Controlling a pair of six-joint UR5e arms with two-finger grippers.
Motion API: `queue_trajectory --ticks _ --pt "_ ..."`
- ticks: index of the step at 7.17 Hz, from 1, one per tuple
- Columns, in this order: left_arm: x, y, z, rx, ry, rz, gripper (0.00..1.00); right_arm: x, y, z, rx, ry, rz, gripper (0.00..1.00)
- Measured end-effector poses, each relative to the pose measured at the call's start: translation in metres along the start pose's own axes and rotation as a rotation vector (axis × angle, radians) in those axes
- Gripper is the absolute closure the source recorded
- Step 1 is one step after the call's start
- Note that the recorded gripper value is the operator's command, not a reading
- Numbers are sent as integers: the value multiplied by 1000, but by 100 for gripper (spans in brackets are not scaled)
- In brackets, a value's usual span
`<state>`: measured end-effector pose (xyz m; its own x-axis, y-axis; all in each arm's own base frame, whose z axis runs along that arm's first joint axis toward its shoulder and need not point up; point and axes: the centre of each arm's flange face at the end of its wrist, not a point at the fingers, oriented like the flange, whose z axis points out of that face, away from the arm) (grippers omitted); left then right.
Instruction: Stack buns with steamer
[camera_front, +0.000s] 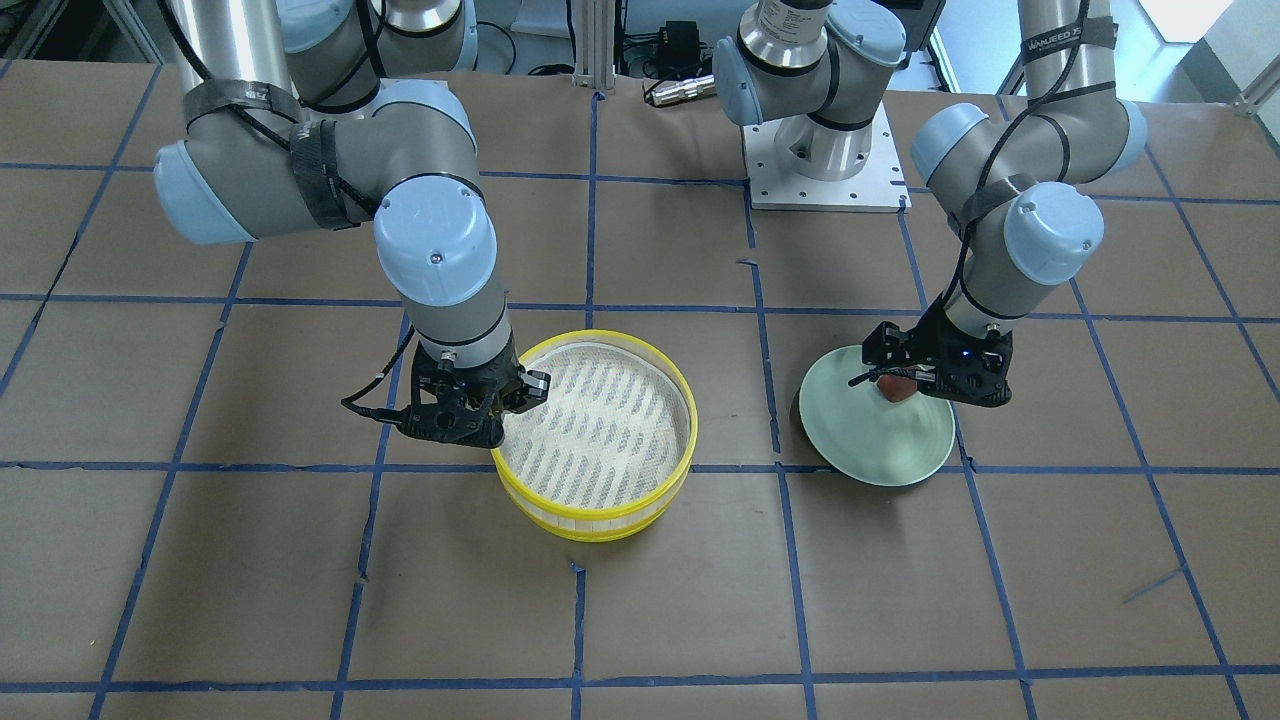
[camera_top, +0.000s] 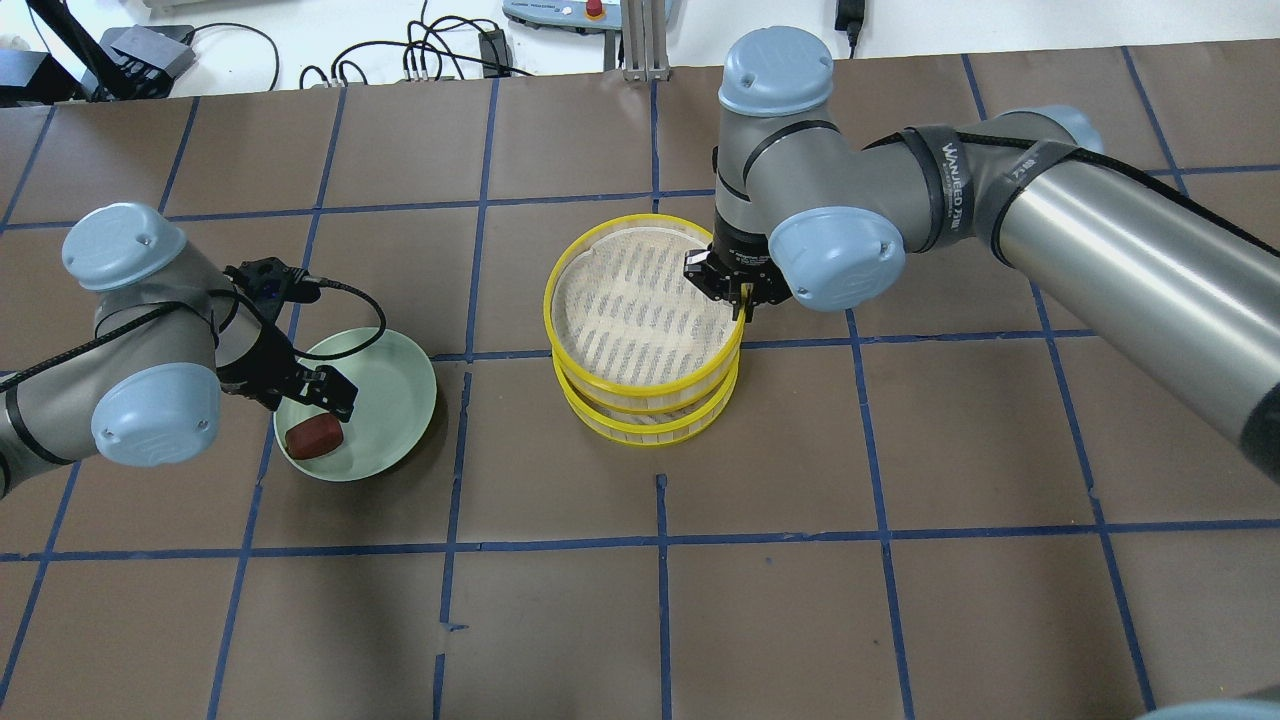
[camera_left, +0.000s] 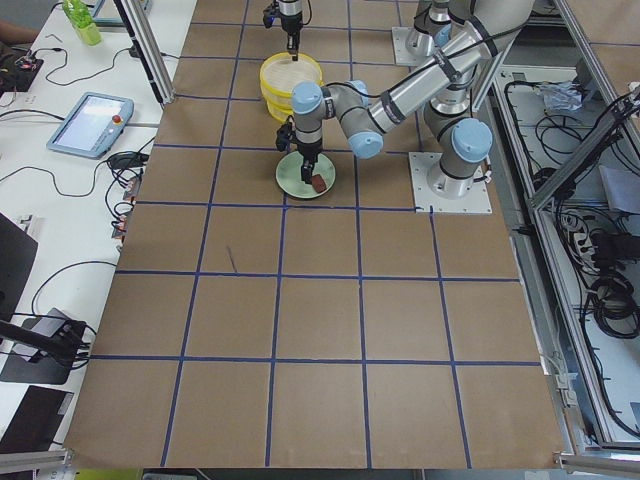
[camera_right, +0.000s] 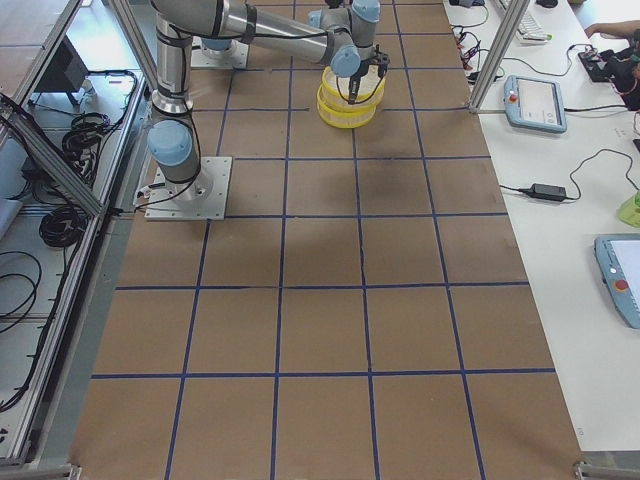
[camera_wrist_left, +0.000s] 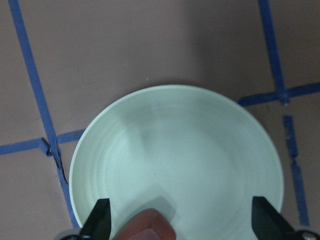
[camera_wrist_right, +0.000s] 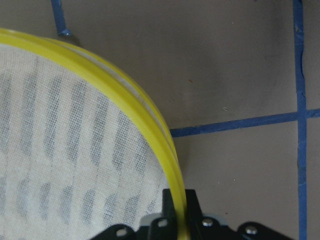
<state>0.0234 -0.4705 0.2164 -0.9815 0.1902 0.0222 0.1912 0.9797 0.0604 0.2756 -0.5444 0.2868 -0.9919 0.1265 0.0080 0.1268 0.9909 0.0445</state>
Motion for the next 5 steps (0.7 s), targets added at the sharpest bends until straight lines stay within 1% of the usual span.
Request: queue_trajectory --ticks 1,2,4,5 --pt "-1 2 9 -18 11 -2 86 -1 0 3 -5 2 -1 91" --pt "-3 1 15 -31 15 -9 99 -3 2 5 -8 4 -6 91" --pt "-4 0 20 -43 18 -41 100 -12 9 9 -11 18 -27 91" --pt "-5 -1 19 -39 15 -55 100 -14 10 12 -13 25 -37 91"
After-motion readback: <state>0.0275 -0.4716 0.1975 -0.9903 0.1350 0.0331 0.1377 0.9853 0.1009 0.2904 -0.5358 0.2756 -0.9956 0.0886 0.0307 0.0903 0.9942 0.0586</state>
